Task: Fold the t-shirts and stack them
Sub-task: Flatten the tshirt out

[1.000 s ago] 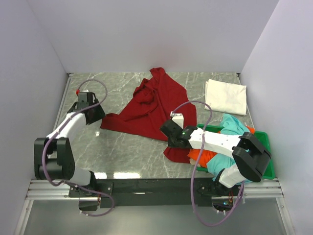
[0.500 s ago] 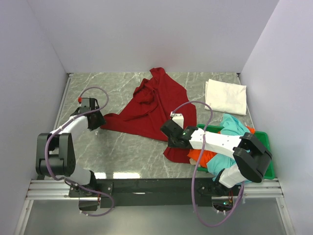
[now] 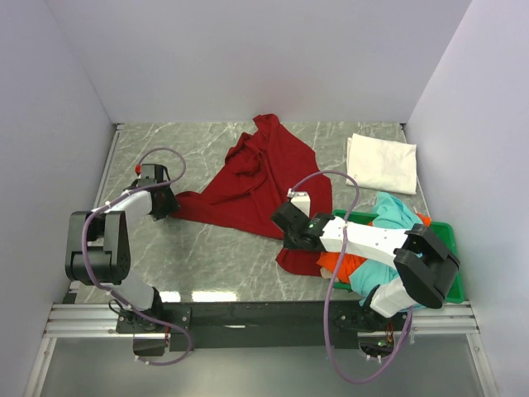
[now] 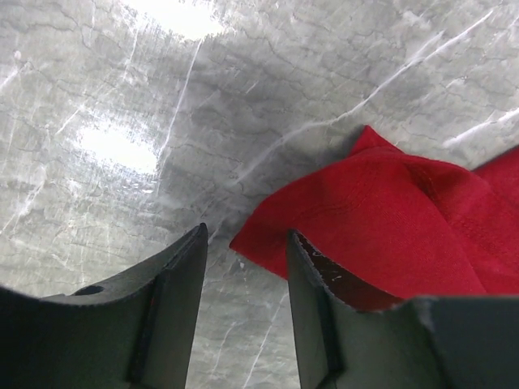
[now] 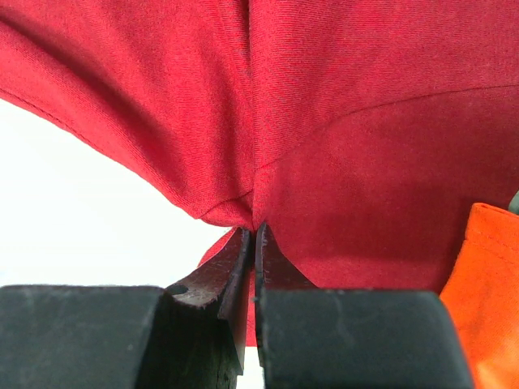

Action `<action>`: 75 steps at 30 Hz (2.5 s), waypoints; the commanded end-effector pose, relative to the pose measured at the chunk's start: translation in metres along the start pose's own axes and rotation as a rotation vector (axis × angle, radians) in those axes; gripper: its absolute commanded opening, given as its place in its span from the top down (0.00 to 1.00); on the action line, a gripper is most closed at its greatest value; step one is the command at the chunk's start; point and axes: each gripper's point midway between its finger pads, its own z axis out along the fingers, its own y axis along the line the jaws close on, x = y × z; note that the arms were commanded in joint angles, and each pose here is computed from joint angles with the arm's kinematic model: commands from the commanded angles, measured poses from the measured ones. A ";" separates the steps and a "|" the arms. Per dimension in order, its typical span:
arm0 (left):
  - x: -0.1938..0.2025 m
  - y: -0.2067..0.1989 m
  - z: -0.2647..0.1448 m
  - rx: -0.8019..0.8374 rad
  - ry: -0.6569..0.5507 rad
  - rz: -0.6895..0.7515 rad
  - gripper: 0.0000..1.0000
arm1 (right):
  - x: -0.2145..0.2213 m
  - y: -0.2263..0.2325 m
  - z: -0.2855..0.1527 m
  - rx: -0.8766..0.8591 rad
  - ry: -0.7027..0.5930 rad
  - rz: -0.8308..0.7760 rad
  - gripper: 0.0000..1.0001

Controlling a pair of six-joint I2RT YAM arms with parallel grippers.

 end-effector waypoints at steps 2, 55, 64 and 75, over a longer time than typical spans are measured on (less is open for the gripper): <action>-0.009 -0.006 0.004 0.018 -0.017 0.018 0.54 | -0.010 0.006 -0.004 -0.018 -0.030 0.012 1.00; -0.098 0.004 -0.099 0.155 -0.405 -0.190 1.00 | 0.098 -0.013 -0.036 0.057 0.106 -0.042 0.52; -0.094 -0.002 -0.093 0.187 -0.379 -0.180 1.00 | 0.109 -0.002 -0.036 0.063 0.124 -0.049 0.53; -0.093 -0.004 -0.094 0.199 -0.382 -0.176 1.00 | 0.119 0.009 -0.047 0.059 0.137 -0.062 0.53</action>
